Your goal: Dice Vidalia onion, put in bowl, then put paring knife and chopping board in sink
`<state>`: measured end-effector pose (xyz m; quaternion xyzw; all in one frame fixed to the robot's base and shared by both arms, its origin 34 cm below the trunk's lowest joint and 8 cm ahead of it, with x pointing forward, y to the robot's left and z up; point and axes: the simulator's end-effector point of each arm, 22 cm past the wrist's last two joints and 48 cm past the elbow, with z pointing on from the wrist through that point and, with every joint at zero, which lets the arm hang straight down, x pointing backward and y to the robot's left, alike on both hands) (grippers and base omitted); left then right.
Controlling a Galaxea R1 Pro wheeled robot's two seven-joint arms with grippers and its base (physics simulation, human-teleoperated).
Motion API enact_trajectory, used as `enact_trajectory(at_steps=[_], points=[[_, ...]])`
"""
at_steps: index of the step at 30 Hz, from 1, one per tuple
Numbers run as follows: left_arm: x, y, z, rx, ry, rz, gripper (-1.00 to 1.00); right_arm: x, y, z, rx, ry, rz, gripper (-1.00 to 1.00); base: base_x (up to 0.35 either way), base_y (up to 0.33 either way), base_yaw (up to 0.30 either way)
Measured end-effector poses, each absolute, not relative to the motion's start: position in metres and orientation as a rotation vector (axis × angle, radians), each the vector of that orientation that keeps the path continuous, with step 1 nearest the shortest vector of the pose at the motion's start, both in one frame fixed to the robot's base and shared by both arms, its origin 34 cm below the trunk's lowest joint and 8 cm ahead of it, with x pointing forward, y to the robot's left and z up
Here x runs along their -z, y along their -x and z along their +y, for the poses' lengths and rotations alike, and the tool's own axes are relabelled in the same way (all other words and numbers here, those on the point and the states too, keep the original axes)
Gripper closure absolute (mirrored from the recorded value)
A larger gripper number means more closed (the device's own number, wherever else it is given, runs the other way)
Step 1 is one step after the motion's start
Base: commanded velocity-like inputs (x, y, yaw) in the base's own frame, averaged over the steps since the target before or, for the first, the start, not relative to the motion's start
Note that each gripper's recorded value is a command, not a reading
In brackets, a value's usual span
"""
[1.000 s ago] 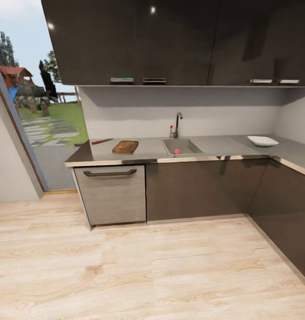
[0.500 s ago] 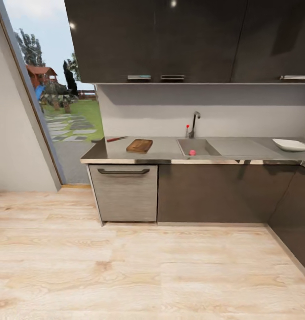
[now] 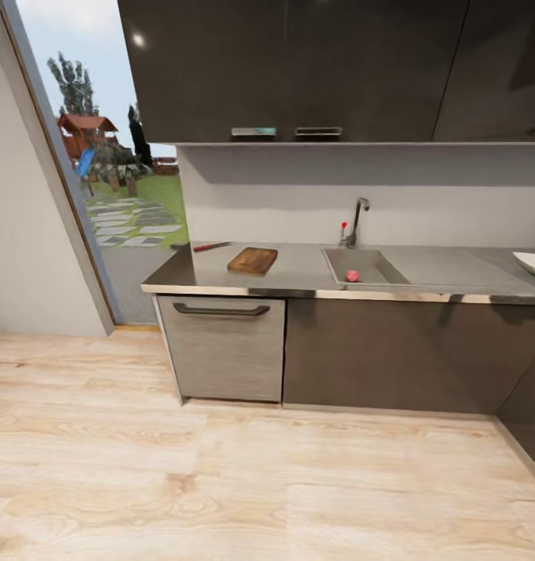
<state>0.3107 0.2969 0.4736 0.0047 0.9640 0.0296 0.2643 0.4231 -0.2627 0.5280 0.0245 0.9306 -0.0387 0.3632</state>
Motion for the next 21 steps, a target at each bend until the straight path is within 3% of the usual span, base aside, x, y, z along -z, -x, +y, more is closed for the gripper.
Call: enact_trajectory(at_steps=[6, 21], points=[[-0.4735, -0.3108, 0.2969, -0.08, -0.012, 2.605, -1.0, -0.5279, -0.4233, -0.2626, 0.1, -0.063, 2.395, -1.0, 0.172, 0.03, 0.0], [-0.4751, -0.3142, 0.2968, -0.08, -0.013, 2.596, -1.0, -0.5321, -0.4277, -0.2652, 0.103, -0.055, 2.375, -1.0, 0.013, 0.001, 0.0]])
